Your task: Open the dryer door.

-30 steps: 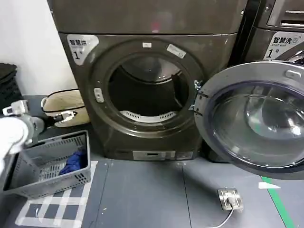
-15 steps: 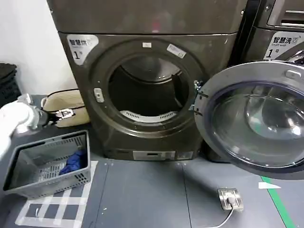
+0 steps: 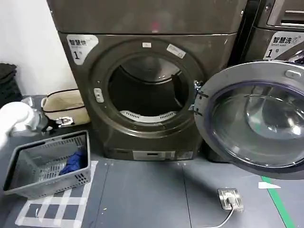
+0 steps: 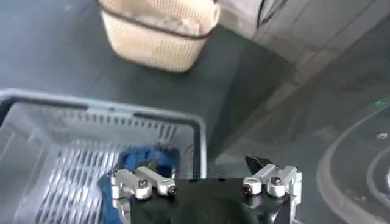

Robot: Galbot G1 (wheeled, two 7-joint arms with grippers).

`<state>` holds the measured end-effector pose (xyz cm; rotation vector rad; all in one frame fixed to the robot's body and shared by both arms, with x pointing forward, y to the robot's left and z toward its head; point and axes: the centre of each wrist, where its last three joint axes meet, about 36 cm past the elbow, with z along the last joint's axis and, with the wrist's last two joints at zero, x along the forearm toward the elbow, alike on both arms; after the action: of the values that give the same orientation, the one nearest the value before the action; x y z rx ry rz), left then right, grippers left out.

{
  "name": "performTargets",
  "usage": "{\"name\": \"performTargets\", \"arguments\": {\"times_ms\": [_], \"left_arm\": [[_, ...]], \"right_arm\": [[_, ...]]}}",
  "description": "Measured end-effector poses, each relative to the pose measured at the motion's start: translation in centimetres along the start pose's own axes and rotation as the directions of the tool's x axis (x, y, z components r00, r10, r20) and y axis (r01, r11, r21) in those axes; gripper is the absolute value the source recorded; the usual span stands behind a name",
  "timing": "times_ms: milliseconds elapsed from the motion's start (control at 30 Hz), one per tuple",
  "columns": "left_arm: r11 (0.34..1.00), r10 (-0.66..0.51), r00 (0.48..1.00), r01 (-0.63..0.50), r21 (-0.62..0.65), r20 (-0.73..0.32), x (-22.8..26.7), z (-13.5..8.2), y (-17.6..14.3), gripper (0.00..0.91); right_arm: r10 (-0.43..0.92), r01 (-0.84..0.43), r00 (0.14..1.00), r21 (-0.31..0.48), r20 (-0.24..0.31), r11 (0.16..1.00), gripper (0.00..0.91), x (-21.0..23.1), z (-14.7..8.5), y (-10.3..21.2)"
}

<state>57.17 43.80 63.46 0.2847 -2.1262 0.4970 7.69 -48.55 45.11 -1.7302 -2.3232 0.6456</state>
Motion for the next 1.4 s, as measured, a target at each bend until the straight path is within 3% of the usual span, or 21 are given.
{"name": "performTargets", "arguments": {"times_ms": [367,633,1400], "left_arm": [[0.990,-0.012,0.997,0.022,0.141,-0.070,1.0,-0.6,4.4,0.907],[0.979,-0.025,0.997,0.039,0.201,-0.075,2.0,-0.9,6.9,0.907],[0.960,-0.040,0.995,0.064,0.271,-0.093,1.9,-1.8,8.9,0.907]], "right_arm": [[-0.012,0.012,1.000,-0.004,-0.002,1.000,0.907,0.1,0.0,-0.1],[-0.043,0.042,0.999,-0.053,-0.006,0.998,0.907,0.2,0.0,-0.1],[-0.025,0.024,1.000,-0.104,-0.002,0.994,0.907,-0.1,0.1,-1.1]]}}
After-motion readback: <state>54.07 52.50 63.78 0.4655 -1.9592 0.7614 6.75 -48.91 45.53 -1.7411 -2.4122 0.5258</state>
